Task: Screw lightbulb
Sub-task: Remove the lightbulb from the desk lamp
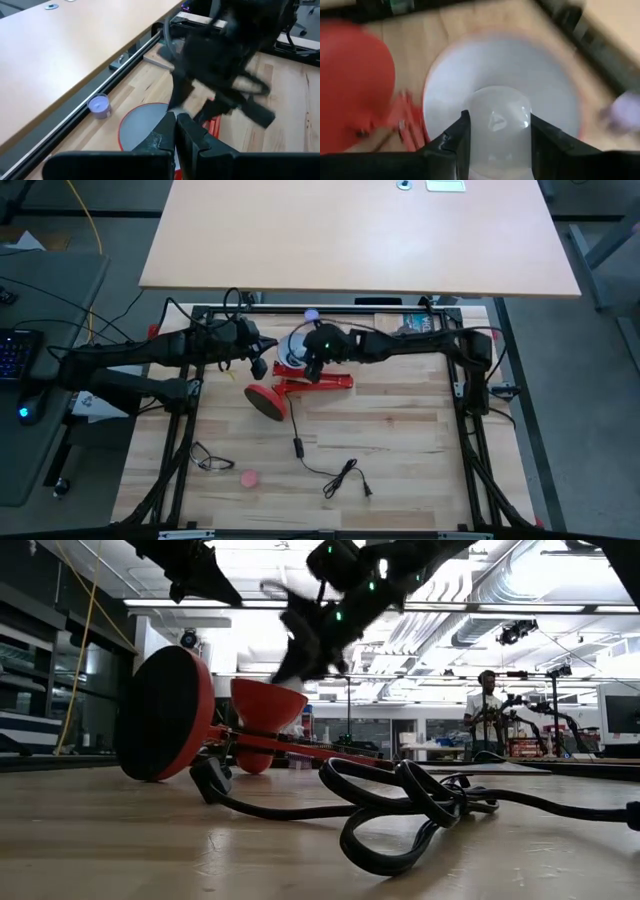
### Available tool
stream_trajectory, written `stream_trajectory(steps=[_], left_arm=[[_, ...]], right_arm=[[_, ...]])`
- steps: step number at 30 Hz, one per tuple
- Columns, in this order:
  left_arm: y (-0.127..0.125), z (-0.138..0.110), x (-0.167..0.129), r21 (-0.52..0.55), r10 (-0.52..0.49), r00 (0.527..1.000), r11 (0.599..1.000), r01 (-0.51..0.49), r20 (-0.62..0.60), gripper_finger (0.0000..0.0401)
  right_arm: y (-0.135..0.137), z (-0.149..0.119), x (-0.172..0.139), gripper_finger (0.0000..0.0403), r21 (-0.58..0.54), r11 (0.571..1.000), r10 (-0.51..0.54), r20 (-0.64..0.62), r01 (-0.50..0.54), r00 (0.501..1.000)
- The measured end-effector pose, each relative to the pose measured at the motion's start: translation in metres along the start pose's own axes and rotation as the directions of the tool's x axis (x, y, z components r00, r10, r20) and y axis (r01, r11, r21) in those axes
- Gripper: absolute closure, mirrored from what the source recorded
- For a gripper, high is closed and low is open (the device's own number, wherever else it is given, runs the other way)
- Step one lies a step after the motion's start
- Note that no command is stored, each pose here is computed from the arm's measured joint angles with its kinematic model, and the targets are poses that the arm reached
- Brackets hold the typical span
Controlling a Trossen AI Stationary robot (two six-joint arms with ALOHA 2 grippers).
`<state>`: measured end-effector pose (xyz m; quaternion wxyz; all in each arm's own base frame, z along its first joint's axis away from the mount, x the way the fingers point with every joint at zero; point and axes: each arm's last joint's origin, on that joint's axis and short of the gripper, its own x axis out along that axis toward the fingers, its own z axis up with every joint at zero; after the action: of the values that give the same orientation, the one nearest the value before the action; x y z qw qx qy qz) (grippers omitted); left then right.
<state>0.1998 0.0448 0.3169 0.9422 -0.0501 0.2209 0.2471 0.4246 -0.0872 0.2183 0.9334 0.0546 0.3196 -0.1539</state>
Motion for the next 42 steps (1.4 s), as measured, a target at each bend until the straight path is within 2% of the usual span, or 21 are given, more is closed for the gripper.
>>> stream_trajectory(steps=[6, 12, 15, 20, 24, 26, 29, 33, 36, 39, 42], left_arm=[[-0.001, 0.0, -0.001, 0.021, -0.026, 1.0, 0.999, 0.026, 0.002, 0.0401], [-0.004, 0.002, -0.007, -0.014, -0.209, 0.978, 0.978, 0.209, 0.003, 0.0401], [-0.005, 0.001, -0.014, -0.016, -0.282, 0.959, 0.959, 0.282, 0.029, 0.0401], [-0.002, -0.022, -0.021, -0.075, -0.315, 0.931, 0.94, 0.333, 0.185, 0.0401], [0.003, -0.05, -0.024, -0.197, -0.309, 0.877, 0.896, 0.398, 0.368, 0.0401], [0.006, -0.062, -0.025, -0.244, -0.308, 0.849, 0.866, 0.438, 0.43, 0.0401], [0.009, -0.073, -0.029, -0.294, -0.304, 0.839, 0.837, 0.461, 0.45, 0.0401], [0.011, -0.075, -0.032, -0.322, -0.282, 0.846, 0.833, 0.45, 0.452, 0.0401], [0.012, -0.073, -0.034, -0.329, -0.256, 0.838, 0.834, 0.444, 0.481, 0.0401], [0.013, -0.071, -0.036, -0.34, -0.233, 0.831, 0.832, 0.439, 0.505, 0.0401], [0.013, -0.07, -0.036, -0.355, -0.214, 0.831, 0.828, 0.433, 0.514, 0.0401]], right_arm=[[-0.009, 0.051, -0.043, 0.0256, -0.079, 0.997, -0.012, 0.113, 0.021, 0.993], [-0.018, 0.088, -0.107, 0.0265, -0.191, 0.981, -0.027, 0.062, 0.039, 0.998], [-0.021, 0.087, -0.138, 0.0265, -0.22, 0.975, -0.034, -0.03, 0.026, 0.999], [-0.022, 0.051, -0.172, 0.0265, -0.167, 0.986, -0.031, -0.262, -0.014, 0.965], [-0.01, 0.005, -0.19, 0.0264, -0.055, 0.998, 0.007, -0.348, -0.028, 0.938], [-0.001, -0.02, -0.197, 0.0264, 0.027, 0.999, 0.031, -0.351, -0.023, 0.936], [0.012, -0.062, -0.202, 0.0264, 0.16, 0.987, 0.055, -0.353, 0.003, 0.934], [0.028, -0.108, -0.193, 0.0258, 0.336, 0.941, 0.054, -0.28, 0.045, 0.959], [0.035, -0.127, -0.181, 0.0248, 0.435, 0.9, 0.042, -0.184, 0.043, 0.982], [0.037, -0.139, -0.172, 0.024, 0.515, 0.857, 0.074, -0.13, 0.003, 0.989], [0.036, -0.148, -0.168, 0.0239, 0.566, 0.824, 0.078, -0.126, 0.007, 0.989]])
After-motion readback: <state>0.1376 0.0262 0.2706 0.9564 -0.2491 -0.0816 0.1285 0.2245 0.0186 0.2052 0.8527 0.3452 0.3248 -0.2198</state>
